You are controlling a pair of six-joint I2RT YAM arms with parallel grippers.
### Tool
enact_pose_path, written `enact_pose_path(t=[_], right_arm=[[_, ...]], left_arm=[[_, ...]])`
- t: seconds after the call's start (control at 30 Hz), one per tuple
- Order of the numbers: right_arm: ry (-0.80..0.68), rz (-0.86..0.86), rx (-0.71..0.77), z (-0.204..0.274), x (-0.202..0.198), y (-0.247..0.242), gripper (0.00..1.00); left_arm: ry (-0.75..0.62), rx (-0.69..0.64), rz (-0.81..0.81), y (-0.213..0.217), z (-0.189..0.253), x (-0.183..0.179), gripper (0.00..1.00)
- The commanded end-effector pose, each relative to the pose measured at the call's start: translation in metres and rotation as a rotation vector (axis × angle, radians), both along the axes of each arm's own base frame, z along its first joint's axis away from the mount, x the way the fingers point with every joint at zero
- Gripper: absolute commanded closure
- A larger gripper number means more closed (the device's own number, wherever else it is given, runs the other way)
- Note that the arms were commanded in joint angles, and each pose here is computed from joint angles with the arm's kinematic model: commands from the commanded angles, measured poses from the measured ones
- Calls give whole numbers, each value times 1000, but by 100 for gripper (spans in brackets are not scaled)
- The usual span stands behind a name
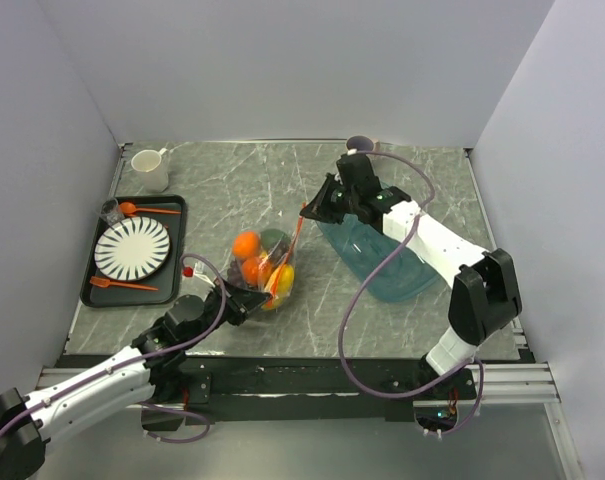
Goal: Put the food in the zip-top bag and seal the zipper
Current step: Zip the zipper food storage bag at the center of the board, then move the bin to the center of the board.
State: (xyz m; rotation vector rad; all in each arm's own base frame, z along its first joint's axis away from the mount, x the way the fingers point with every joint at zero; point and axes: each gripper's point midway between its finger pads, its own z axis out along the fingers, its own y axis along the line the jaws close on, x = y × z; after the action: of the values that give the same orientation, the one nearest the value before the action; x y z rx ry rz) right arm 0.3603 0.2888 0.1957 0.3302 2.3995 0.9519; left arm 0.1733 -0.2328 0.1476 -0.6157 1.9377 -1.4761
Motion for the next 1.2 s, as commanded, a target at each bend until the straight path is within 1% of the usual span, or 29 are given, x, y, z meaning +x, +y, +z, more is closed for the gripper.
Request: enact_pose_path(t=[0.0, 0.2, 0.3, 0.4, 0.43, 0.47, 0.5, 0.53, 0.57, 0.6, 0.63, 0.7, 0.73, 0.77, 0.8, 0.83, 0.87, 0.93, 0.97, 1.03, 1.07, 1.1, 1.17], right_arm=[[-114, -51, 6, 31, 39, -14, 100], [-118, -63, -20, 27, 57, -29, 100], [-130, -68, -41, 27, 63, -37, 93], [-135, -80, -88, 26, 66, -49, 81], [-149, -109, -120, 29, 72, -57, 78], [-152, -132, -150, 29, 75, -66, 63], [-144, -145, -192, 25, 74, -75, 58], [-155, -176, -228, 27, 76, -85, 53], [-157, -200, -258, 26, 78, -95, 43], [-151, -207, -275, 24, 75, -100, 39], [-154, -240, -308, 23, 75, -111, 38], [-150, -259, -332, 20, 72, -122, 36], [-139, -273, -349, 16, 68, -129, 36], [-135, -295, -377, 11, 67, -136, 35], [-124, -301, -394, 6, 65, -142, 32], [-94, -306, -415, -4, 60, -148, 32], [-69, -313, -432, -11, 56, -151, 32], [-6, -295, -467, -34, 45, -156, 32], [16, -291, -477, -43, 41, -157, 32], [70, -278, -506, -67, 26, -162, 32], [88, -286, -508, -74, 22, -164, 32], [120, -275, -519, -89, 11, -166, 32], [142, -283, -524, -98, 1, -170, 33]], left_arm=[[23, 16, -17, 0, -10, -4, 99], [7, 23, -29, -4, -6, -3, 99], [-11, 27, -43, -7, -2, -2, 99], [-27, 38, -47, -9, 3, 0, 99], [-26, 46, -48, -9, 2, 0, 87], [-36, 58, -49, -10, 3, 1, 81], [-46, 60, -57, -12, 8, 2, 76], [-58, 65, -64, -13, 10, 2, 63], [-69, 83, -68, -14, 10, 3, 54], [-84, 82, -74, -16, 17, 4, 47], [-94, 91, -76, -16, 19, 4, 39], [-125, 114, -80, -17, 28, 7, 33], [-138, 122, -85, -18, 31, 7, 26], [-152, 145, -88, -18, 37, 8, 23], [-167, 155, -93, -18, 40, 8, 20], [-181, 164, -102, -19, 45, 8, 14], [-214, 177, -97, -19, 58, 11, 13], [-213, 223, -98, -16, 57, 12, 9], [-227, 224, -90, -16, 66, 13, 7], [-215, 259, -74, -11, 66, 16, 2], [-232, 265, -59, -10, 73, 18, 1], [-224, 285, -53, -8, 71, 19, 1], [-222, 316, -35, -5, 73, 23, 1]])
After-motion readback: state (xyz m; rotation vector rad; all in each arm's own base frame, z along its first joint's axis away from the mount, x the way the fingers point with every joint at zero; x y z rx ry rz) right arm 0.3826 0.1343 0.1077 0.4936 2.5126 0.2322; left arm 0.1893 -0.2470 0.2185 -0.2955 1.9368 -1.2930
